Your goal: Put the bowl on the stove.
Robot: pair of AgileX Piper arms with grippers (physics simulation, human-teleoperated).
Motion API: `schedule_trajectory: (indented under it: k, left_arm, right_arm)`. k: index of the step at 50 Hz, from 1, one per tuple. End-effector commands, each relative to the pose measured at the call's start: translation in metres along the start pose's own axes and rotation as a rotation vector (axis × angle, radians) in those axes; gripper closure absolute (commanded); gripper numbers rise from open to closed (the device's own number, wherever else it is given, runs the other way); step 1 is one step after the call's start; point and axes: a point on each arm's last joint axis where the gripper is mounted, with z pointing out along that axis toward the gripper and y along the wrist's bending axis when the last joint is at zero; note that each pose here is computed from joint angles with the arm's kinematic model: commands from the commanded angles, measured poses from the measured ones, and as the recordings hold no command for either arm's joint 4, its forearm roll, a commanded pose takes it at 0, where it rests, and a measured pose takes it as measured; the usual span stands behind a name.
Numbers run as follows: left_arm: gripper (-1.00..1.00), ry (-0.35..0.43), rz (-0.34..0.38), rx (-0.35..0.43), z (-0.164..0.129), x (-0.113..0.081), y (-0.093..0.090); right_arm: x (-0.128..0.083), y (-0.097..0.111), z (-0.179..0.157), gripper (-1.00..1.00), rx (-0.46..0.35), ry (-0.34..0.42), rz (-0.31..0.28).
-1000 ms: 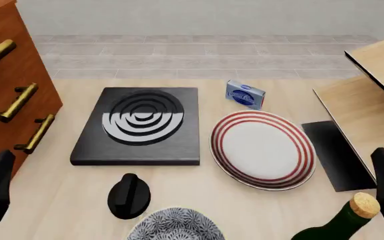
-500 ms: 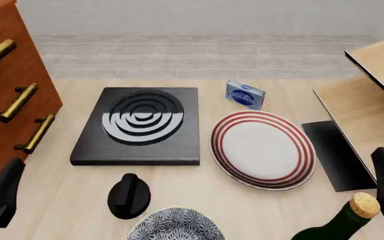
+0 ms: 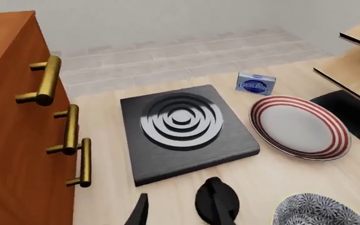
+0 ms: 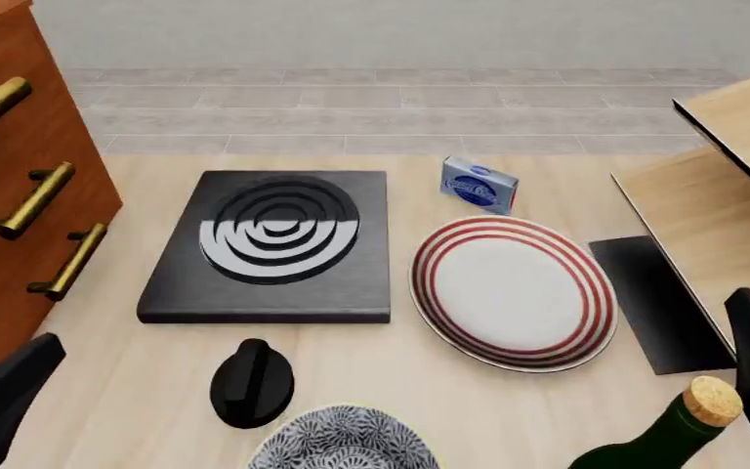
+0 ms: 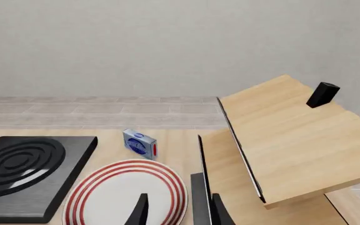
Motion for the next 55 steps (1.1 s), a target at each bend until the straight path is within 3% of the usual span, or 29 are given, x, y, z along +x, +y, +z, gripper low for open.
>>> schedule_trajectory:
  k: [1, 3, 5, 16, 26, 29, 55]
  left_arm:
    - [-1.00, 0.043, 0.018, 0.086, -0.010, -0.010, -0.003]
    - [-1.00, 0.074, -0.016, 0.075, -0.009, -0.006, -0.002]
    - [-1.00, 0.069, 0.021, 0.115, -0.008, -0.005, -0.004]
    - [-1.00, 0.119, 0.029, 0.193, -0.003, 0.008, -0.007]
    - [-1.00, 0.217, 0.052, 0.316, 0.004, 0.031, -0.013]
    - [-1.00, 0.267, 0.061, 0.362, 0.019, 0.041, -0.020]
    - [-1.00, 0.349, 0.088, 0.426, 0.054, 0.060, -0.040]
  right_arm:
    - [0.000, 0.000, 0.000, -1.00, 0.000, 0.000, 0.000]
    - [0.000, 0.000, 0.000, -1.00, 0.000, 0.000, 0.000]
    - [0.000, 0.000, 0.000, -1.00, 0.000, 0.000, 0.000]
    - [0.000, 0.000, 0.000, -1.00, 0.000, 0.000, 0.000]
    - [0.000, 0.000, 0.000, -1.00, 0.000, 0.000, 0.000]
    - [0.000, 0.000, 0.000, -1.00, 0.000, 0.000, 0.000]
    - [0.000, 0.000, 0.000, -1.00, 0.000, 0.000, 0.000]
